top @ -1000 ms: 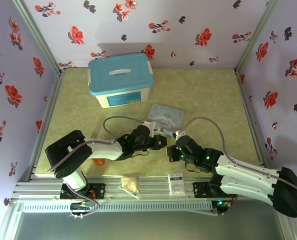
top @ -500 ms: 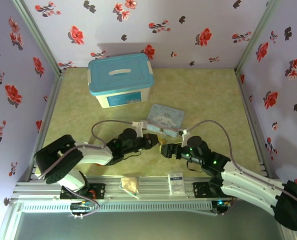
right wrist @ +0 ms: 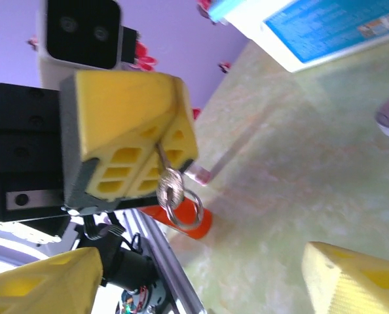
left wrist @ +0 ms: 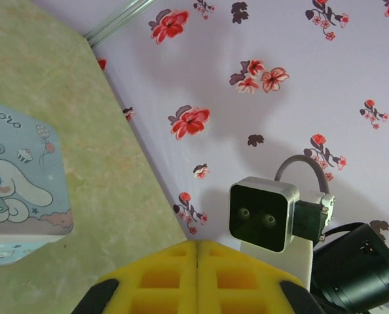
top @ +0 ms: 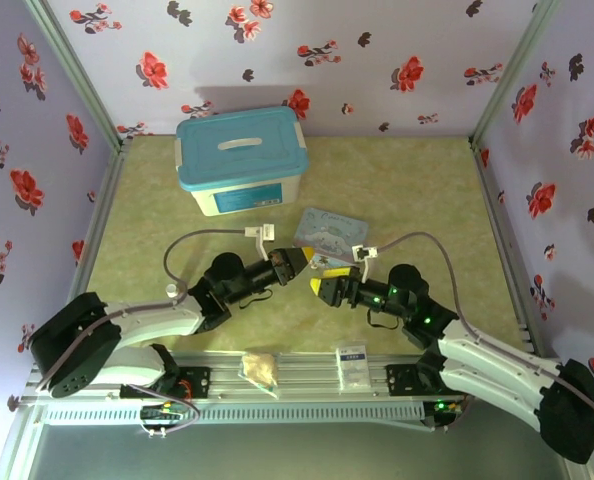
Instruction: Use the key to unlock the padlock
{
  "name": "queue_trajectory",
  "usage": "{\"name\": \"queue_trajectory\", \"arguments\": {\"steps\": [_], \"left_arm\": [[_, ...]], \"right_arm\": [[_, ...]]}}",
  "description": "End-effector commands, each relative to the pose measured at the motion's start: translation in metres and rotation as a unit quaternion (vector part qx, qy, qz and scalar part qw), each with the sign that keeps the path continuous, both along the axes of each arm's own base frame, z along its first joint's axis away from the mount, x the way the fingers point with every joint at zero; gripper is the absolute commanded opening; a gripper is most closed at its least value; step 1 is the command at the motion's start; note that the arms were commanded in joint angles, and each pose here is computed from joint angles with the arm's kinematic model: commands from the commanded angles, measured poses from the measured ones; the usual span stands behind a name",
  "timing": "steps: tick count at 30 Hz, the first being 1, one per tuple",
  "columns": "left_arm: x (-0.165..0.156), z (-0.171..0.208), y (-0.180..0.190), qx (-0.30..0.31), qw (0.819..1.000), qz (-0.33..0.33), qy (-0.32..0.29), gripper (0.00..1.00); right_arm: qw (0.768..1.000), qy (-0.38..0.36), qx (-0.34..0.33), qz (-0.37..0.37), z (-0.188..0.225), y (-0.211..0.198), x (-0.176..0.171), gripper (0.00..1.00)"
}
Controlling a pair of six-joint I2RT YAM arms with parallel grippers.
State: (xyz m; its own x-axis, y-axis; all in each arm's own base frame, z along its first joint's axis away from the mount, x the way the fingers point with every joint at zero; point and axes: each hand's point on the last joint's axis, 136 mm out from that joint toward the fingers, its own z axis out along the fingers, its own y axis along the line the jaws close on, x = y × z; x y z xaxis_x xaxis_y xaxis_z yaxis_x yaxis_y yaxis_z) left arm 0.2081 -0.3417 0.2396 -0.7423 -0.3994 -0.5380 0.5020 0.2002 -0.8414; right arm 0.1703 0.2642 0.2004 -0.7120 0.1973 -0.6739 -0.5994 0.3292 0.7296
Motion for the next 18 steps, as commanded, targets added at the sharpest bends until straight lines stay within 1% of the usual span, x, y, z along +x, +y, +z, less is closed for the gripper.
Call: {"name": "queue_trajectory", "arguments": {"steps": [1,2,4,6,8,13,17,18], "left_arm": [[-0.003,0.01,0.003,-0.009,1.0,-0.003,-0.023,0.0],[-0.003,0.011,0.003,-0.012,1.0,-0.001,-0.023,0.0],[-0.003,0.012,0.004,-0.014,1.0,-0.002,-0.022,0.0],[-0.003,0.013,0.003,-0.016,1.0,-0.002,-0.023,0.0],[-0.003,0.015,0.004,-0.02,0.999,-0.003,-0.025,0.0],[-0.004,0.018,0.004,-0.028,0.999,-0.004,-0.026,0.0],[-0.004,0.018,0.003,-0.033,0.999,-0.007,-0.024,0.0],[-0.004,0.018,0.003,-0.033,0.999,-0.008,-0.023,0.0]], "right_arm": [[0.997,-0.04,0.056,0.028,0.038,0.007,-0.003,0.73],[0.997,-0.041,0.055,0.027,0.038,0.007,-0.002,0.65],[0.997,-0.042,0.057,0.023,0.039,0.006,0.0,0.56],[0.997,-0.043,0.057,0.018,0.039,0.005,0.003,0.51],[0.997,-0.043,0.062,0.018,0.041,0.005,0.005,0.43],[0.997,-0.037,0.073,0.017,0.042,0.005,0.01,0.42],[0.996,-0.036,0.084,0.02,0.045,0.007,0.013,0.36],[0.995,-0.036,0.088,0.021,0.046,0.008,0.014,0.33]]}}
